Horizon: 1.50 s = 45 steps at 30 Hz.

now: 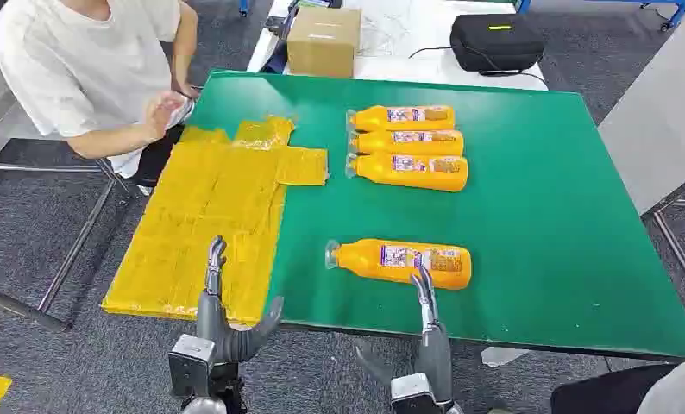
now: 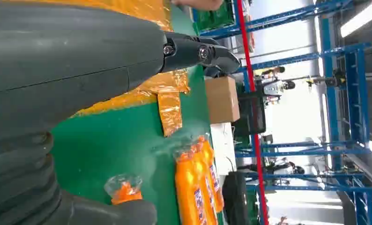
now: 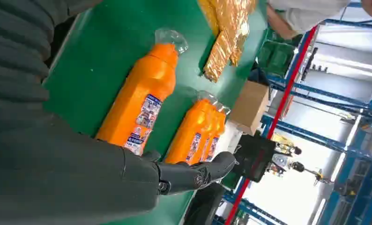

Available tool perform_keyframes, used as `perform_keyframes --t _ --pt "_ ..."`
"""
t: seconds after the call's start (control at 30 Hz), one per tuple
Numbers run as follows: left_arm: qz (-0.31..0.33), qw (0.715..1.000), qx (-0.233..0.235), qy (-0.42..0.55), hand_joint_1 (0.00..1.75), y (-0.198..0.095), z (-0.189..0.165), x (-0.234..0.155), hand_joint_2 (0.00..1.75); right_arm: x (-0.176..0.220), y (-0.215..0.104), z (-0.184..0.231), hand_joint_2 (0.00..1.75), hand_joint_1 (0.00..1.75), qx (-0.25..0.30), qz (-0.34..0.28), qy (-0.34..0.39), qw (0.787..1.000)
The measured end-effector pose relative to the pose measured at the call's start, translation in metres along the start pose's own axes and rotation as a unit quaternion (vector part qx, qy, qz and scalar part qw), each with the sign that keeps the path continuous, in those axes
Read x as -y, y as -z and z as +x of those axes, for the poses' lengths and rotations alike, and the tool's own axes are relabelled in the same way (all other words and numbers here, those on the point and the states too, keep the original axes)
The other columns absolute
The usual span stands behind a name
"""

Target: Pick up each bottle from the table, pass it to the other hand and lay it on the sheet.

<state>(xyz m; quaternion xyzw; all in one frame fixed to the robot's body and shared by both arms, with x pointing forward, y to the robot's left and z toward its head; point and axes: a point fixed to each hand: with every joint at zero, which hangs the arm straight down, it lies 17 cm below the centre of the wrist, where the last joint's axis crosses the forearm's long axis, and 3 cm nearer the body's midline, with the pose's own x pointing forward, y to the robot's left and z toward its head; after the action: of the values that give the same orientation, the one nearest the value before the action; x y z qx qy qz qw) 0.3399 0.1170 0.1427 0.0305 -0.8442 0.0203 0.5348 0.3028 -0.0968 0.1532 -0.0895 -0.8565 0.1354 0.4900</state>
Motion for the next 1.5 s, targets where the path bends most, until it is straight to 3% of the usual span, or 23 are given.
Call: perform_keyframes --t 0.1,0.23,0.37,0.83,0.93,1.17,1.5 --pt "0.000 1.000 -0.003 -0.007 0.00 -0.001 0.000 0.002 1.75 -0.007 -0.004 -0.005 1.75 0.00 -0.009 0.022 -0.020 1.000" --pt "-0.022 0.999 -0.009 -0.038 0.00 -0.001 0.001 0.018 1.75 -0.014 -0.013 -0.025 1.75 0.00 -0.010 0.074 -0.098 0.992" --pt "-0.047 0.998 -0.006 -0.049 0.00 0.002 0.001 0.038 1.75 -0.001 -0.001 -0.046 1.75 0.00 0.008 0.103 -0.158 0.982" --pt "-0.064 0.996 -0.011 -0.055 0.00 0.001 -0.002 0.049 1.75 0.012 0.003 -0.065 1.75 0.00 0.005 0.112 -0.203 0.973" --pt "-0.083 0.994 -0.008 -0.072 0.00 0.000 0.001 0.058 1.75 0.019 0.010 -0.081 1.75 0.00 0.001 0.135 -0.251 0.958" --pt "-0.113 0.989 0.000 -0.095 0.00 0.003 0.010 0.073 1.75 0.057 0.063 -0.141 1.75 0.00 -0.006 0.182 -0.362 0.914" --pt "-0.142 0.983 0.015 -0.113 0.00 0.008 0.021 0.091 1.75 0.070 0.109 -0.205 1.75 0.00 -0.074 0.227 -0.425 0.873"
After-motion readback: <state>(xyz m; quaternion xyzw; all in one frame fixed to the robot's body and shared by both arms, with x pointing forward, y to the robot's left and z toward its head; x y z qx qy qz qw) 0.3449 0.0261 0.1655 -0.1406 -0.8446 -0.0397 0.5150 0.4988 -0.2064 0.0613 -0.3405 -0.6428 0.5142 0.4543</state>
